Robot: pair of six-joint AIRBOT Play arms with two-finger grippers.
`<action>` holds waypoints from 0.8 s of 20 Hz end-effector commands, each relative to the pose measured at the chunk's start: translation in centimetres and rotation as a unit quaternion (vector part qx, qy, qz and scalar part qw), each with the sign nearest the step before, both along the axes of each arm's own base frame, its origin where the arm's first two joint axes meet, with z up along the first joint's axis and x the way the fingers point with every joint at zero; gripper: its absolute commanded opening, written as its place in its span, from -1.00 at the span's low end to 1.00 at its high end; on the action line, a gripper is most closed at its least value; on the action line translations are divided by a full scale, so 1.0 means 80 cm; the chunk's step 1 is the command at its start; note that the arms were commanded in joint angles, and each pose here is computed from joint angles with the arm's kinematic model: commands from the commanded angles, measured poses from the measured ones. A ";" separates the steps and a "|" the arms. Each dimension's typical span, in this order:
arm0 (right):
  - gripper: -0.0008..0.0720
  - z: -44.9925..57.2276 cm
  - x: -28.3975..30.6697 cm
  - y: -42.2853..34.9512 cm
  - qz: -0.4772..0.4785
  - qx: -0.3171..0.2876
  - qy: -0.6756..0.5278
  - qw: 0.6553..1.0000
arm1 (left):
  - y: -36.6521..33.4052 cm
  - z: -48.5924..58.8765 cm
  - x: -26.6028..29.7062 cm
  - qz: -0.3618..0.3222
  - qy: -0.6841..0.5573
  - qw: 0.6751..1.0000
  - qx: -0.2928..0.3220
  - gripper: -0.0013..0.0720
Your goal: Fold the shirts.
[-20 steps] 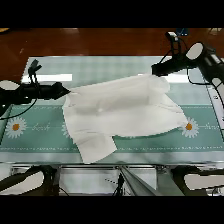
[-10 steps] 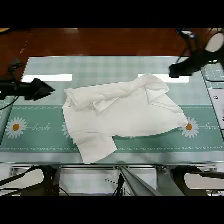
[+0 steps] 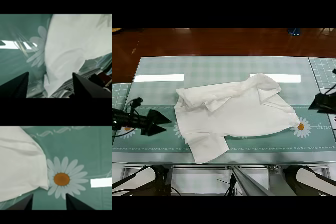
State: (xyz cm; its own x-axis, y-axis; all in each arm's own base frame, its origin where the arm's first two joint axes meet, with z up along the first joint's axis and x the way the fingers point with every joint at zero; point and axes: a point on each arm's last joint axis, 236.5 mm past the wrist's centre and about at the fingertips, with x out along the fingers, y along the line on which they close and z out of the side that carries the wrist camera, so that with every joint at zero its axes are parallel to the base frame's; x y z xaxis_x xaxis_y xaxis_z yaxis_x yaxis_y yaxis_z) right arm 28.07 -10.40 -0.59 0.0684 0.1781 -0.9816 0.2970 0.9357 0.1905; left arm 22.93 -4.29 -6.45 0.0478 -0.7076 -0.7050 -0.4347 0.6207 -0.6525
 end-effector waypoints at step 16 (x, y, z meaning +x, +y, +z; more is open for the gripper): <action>0.67 -0.066 -0.057 0.013 -0.026 0.052 -0.009 0.998 | -0.126 -0.019 -0.008 -0.090 -0.028 0.992 -0.083 -0.91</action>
State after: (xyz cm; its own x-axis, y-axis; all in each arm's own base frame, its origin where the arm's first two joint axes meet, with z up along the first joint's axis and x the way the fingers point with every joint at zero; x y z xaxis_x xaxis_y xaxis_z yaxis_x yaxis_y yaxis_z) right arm 24.55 -9.49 -4.00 0.1183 0.2833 -0.9517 0.3548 0.8831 0.3070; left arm 22.48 -13.81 -8.87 -0.0456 -0.7878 -0.6143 -0.3187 0.5942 -0.7385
